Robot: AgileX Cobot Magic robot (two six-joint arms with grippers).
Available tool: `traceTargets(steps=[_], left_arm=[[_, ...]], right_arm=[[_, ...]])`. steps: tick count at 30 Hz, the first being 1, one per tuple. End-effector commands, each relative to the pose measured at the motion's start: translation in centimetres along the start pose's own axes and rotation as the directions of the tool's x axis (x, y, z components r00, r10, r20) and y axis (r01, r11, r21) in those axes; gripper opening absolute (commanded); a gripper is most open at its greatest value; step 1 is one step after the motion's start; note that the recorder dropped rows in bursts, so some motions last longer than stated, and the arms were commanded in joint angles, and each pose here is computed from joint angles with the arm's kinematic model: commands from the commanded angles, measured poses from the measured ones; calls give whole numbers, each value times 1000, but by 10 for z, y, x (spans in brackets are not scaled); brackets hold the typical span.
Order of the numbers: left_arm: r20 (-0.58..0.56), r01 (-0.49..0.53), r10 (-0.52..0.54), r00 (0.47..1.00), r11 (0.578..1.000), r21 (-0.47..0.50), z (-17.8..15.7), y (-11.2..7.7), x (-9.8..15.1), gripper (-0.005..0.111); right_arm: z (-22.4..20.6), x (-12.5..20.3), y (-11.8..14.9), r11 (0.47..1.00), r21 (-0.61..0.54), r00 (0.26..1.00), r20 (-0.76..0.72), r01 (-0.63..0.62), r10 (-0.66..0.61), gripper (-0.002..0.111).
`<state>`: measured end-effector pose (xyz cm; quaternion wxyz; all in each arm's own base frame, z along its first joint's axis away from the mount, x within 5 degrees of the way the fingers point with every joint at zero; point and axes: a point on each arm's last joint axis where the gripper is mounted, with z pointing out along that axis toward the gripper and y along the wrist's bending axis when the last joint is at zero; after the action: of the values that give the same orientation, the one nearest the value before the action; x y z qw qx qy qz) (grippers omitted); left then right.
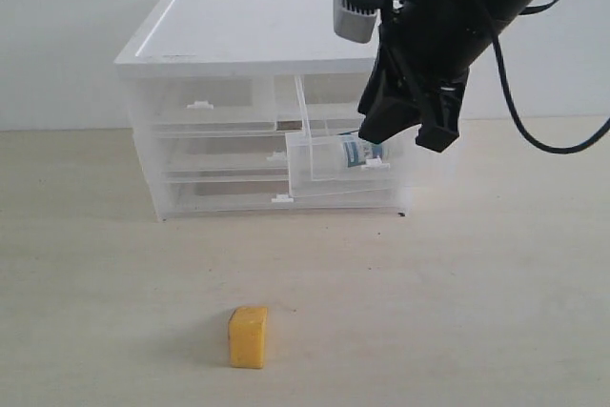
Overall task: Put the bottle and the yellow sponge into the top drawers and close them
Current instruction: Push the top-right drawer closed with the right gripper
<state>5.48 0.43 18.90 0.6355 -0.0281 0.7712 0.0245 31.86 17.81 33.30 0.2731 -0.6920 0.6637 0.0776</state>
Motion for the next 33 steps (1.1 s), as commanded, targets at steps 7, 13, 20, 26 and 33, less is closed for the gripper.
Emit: traceTargets(steps=[7,13,20,26,33], left_arm=[[3,1,-1,1000,1000,-2,0,0,1,4],[3,1,-1,1000,1000,-2,0,0,1,4],[3,1,-1,1000,1000,-2,0,0,1,4],[3,1,-1,1000,1000,-2,0,0,1,4],[3,1,-1,1000,1000,-2,0,0,1,4]], right_arm=[[12,1,-8,1000,-2,999,33,13,-13,60],[28,5,-13,1000,-9,999,33,6,-6,59],[32,4,-16,1000,14,999,46,0,0,59],[44,7,-21,1000,22,999,44,-14,13,43],[43,7,-22,999,34,999,47,-11,10,9]])
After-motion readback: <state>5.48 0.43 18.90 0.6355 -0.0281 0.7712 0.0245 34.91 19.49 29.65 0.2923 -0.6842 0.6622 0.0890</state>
